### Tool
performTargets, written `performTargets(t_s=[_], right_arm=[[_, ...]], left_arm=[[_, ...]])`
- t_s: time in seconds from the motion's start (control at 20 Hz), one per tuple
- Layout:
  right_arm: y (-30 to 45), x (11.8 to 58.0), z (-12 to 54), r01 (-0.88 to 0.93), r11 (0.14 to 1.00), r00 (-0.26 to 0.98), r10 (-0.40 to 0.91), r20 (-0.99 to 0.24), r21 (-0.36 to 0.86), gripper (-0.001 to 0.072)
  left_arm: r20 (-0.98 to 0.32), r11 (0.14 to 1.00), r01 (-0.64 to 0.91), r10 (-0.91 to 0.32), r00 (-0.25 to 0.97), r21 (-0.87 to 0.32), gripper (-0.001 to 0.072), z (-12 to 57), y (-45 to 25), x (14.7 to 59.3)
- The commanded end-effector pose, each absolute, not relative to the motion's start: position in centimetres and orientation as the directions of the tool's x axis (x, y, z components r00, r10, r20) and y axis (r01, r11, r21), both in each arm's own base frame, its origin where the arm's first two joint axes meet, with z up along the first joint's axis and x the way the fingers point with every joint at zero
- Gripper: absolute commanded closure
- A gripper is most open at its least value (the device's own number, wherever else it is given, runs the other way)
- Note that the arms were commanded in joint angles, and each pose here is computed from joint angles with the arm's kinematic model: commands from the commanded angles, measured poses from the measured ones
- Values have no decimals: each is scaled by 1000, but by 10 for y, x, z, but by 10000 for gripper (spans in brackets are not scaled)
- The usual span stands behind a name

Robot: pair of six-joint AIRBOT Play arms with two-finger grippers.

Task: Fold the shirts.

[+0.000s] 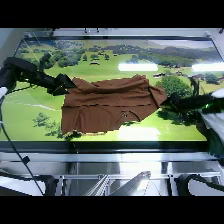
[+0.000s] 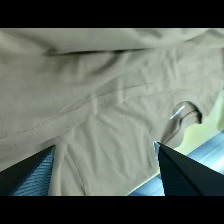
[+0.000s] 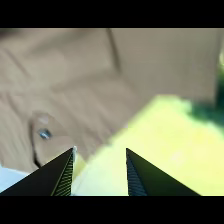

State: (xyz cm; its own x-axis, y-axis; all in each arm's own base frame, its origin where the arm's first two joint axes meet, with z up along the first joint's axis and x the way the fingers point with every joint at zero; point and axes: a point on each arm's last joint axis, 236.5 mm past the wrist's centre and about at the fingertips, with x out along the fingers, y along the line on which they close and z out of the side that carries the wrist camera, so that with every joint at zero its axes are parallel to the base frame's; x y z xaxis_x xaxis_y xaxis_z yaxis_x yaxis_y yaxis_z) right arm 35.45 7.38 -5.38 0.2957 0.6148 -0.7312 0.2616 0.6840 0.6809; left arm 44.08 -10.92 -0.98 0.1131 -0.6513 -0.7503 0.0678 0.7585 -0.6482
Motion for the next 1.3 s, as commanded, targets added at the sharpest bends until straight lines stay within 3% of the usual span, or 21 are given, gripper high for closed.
performTargets(t_s=[0.0,0.4,0.65,0.7,0.8,0.85,0.9,1.0,1.25], right_arm=[[85,317,-89,382,644,304,590,-748,663,349],[130,340,-114,407,621,351,572,-742,670,349],[144,356,-107,392,539,410,623,-666,745,350],[146,362,-102,381,521,432,630,-645,764,350],[149,370,-94,363,490,467,640,-609,793,356],[150,372,-90,350,482,476,647,-596,803,541],[151,375,-88,336,479,486,649,-585,811,632],[151,383,-81,310,469,514,649,-560,827,696],[85,442,-46,258,497,632,562,-534,828,698]], left_arm=[[-759,760,60,-649,37,-647,2,-42,-125,444],[-755,729,226,-653,-55,-646,2,-65,-238,482],[-776,742,228,-614,-144,-630,5,-102,-262,473],[-802,770,224,-579,-145,-597,44,-112,-253,472],[-859,827,231,-485,-167,-512,310,-129,-231,466],[-881,847,247,-437,-181,-471,600,-133,-219,463],[-892,856,254,-414,-182,-449,710,-133,-214,463],[-893,865,226,-421,-159,-448,709,-123,-212,469],[-883,884,118,-426,-196,-452,706,-79,-159,442]])
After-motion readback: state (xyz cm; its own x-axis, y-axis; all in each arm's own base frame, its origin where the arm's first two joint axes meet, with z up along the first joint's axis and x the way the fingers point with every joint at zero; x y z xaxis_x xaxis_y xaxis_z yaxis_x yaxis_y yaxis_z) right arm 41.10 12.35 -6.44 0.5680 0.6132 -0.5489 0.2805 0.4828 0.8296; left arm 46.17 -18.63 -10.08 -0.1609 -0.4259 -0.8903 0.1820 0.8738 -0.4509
